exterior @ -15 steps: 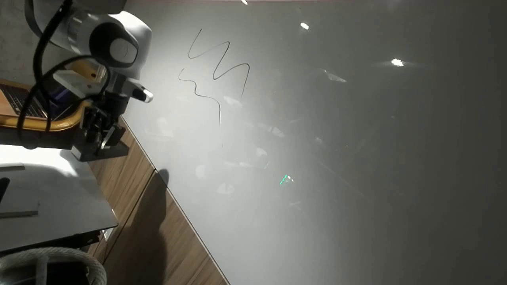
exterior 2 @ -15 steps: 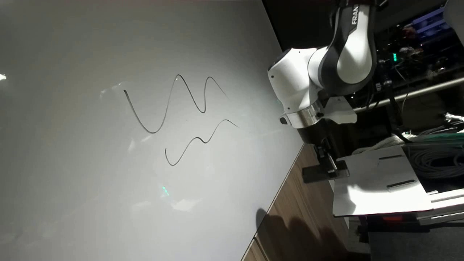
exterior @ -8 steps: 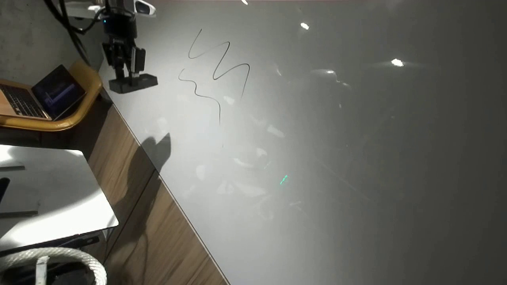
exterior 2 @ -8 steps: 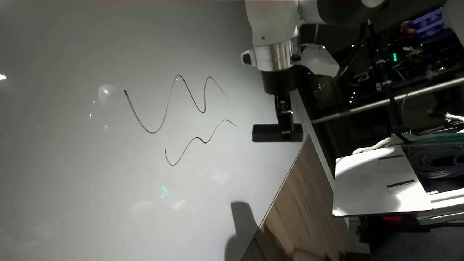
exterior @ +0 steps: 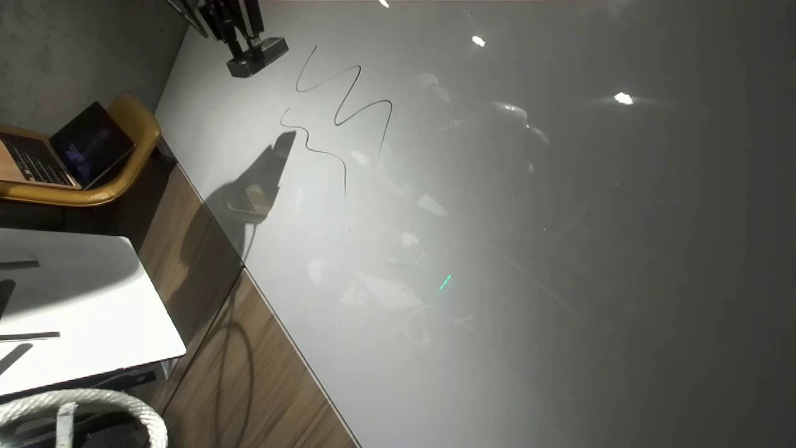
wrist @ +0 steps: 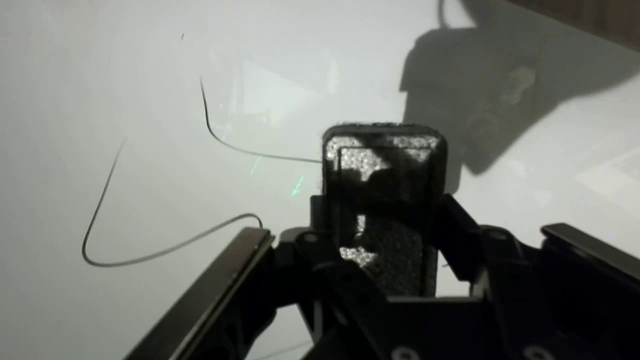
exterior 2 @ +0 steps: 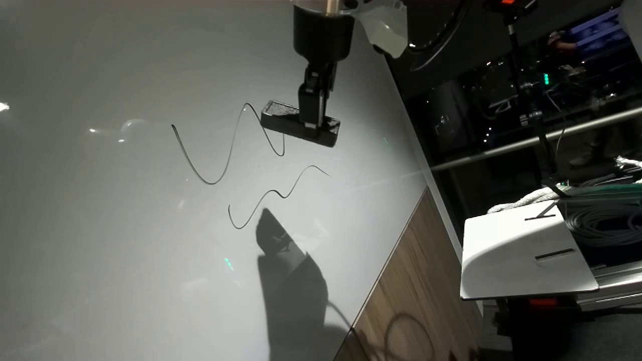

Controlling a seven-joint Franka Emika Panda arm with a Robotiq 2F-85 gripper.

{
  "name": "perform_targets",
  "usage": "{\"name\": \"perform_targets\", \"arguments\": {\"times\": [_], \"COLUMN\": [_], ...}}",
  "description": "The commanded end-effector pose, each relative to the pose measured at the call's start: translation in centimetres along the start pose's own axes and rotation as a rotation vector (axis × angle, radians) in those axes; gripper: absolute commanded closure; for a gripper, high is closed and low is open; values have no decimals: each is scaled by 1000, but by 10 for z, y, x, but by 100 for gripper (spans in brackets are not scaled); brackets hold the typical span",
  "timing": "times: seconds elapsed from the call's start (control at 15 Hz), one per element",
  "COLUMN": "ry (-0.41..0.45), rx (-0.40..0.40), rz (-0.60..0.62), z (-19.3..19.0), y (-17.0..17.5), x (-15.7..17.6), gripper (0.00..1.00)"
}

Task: Use the duster to erase the markings on the whiteboard

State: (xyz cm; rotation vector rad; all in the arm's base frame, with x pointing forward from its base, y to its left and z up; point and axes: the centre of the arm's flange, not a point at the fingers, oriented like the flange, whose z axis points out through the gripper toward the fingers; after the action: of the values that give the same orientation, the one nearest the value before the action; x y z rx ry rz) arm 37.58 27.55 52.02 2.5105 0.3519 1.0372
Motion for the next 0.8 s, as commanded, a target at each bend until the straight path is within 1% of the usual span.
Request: {"name": "perform_targets", "arguments": {"times": [0.0,0.2,0.4,0.53,0.73], "ry": [109,178,226,236,237], "rx": [-23,-21,-6,18,59], "rz": [8,6,17,27,29], "z": [11,19,35,48,62], "y": [-23,-33,-36,-39,-56], "x": [48,80,109,126,144], "gripper": [71,71,71,71,71]}}
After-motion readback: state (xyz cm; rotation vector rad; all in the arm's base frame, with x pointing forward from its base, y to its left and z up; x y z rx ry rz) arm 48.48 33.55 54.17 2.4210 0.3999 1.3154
